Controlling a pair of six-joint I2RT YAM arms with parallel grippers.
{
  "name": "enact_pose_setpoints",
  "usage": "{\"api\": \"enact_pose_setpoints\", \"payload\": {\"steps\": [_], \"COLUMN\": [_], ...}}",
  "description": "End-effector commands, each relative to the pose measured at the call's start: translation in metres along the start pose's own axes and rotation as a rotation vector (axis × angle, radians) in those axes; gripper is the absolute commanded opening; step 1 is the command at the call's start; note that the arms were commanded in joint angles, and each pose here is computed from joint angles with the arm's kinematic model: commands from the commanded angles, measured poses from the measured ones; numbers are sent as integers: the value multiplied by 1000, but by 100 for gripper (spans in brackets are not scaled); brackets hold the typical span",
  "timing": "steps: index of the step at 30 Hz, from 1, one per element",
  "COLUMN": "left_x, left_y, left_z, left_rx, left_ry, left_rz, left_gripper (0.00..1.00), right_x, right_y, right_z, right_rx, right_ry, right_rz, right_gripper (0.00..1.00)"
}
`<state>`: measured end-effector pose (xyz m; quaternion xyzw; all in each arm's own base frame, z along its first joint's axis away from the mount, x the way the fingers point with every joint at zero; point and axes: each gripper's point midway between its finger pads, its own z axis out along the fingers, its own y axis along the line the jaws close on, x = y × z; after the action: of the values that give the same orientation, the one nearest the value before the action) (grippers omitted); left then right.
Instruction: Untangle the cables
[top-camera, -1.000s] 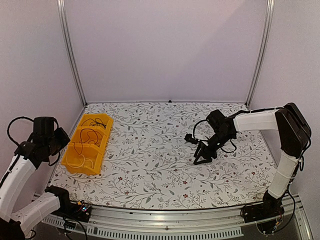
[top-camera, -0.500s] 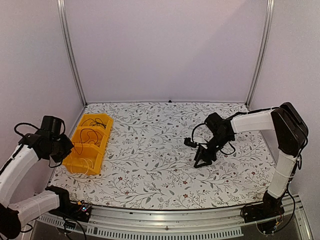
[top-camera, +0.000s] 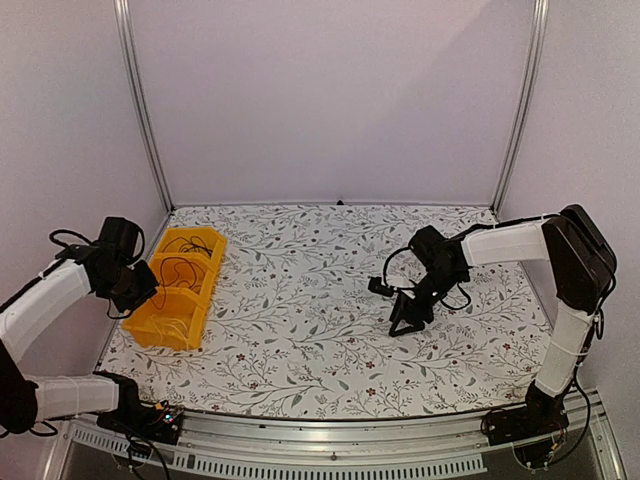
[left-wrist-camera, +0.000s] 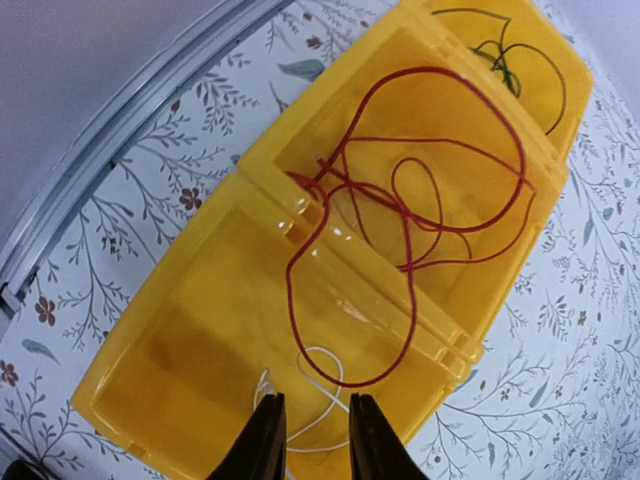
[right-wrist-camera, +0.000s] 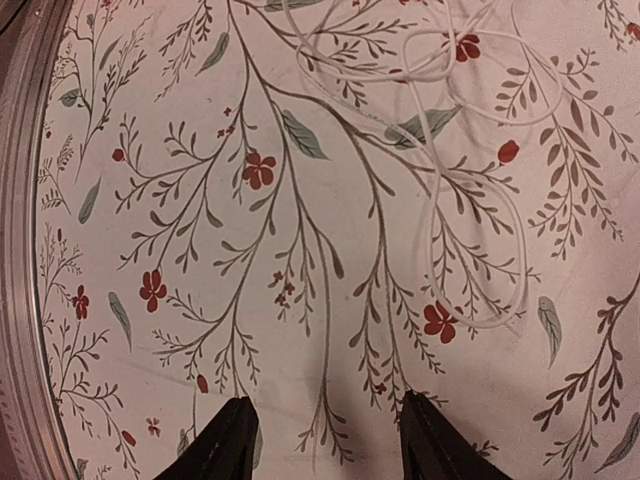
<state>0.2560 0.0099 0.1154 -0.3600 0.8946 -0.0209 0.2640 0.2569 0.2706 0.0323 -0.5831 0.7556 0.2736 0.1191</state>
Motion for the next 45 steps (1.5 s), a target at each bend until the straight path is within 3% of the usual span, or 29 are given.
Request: {"api": "enact_pose_setpoints", "payload": {"steps": [1, 7, 11, 17, 21, 24, 32, 37, 45], "left_x": [-28, -17, 5, 16, 13, 6, -42, -56, -38], "left_y": [-24, -45, -47, -32, -26, -29, -69, -86, -82], "left_z": [-30, -20, 4, 30, 38, 36, 8, 21, 60], "left_rx": [71, 168, 135, 16, -31, -35, 32, 31, 18], "left_ry": [-69, -9, 83, 107, 91, 63, -74, -101, -22], "left_rz": [44, 117, 162, 242, 263, 277, 336, 366, 359], "left_gripper": [30, 33, 33, 31, 20, 0, 0, 0, 0], "right_x": [8, 10, 11, 12, 14, 14, 18, 21, 23], "right_y": [2, 2, 2, 1, 2, 1, 0, -2, -2], "right_z": [7, 10, 11, 11, 12, 12, 15, 16, 17], "right_rx": [-15, -25, -27, -24, -27, -23, -21, -18, -11], "right_ry": [29, 40, 46, 49, 54, 55, 69, 80, 90], "right_rz": [-2, 5, 8, 10, 14, 14, 19, 21, 25], "right_gripper": [53, 53, 53, 53, 53, 53, 52, 52, 52]}}
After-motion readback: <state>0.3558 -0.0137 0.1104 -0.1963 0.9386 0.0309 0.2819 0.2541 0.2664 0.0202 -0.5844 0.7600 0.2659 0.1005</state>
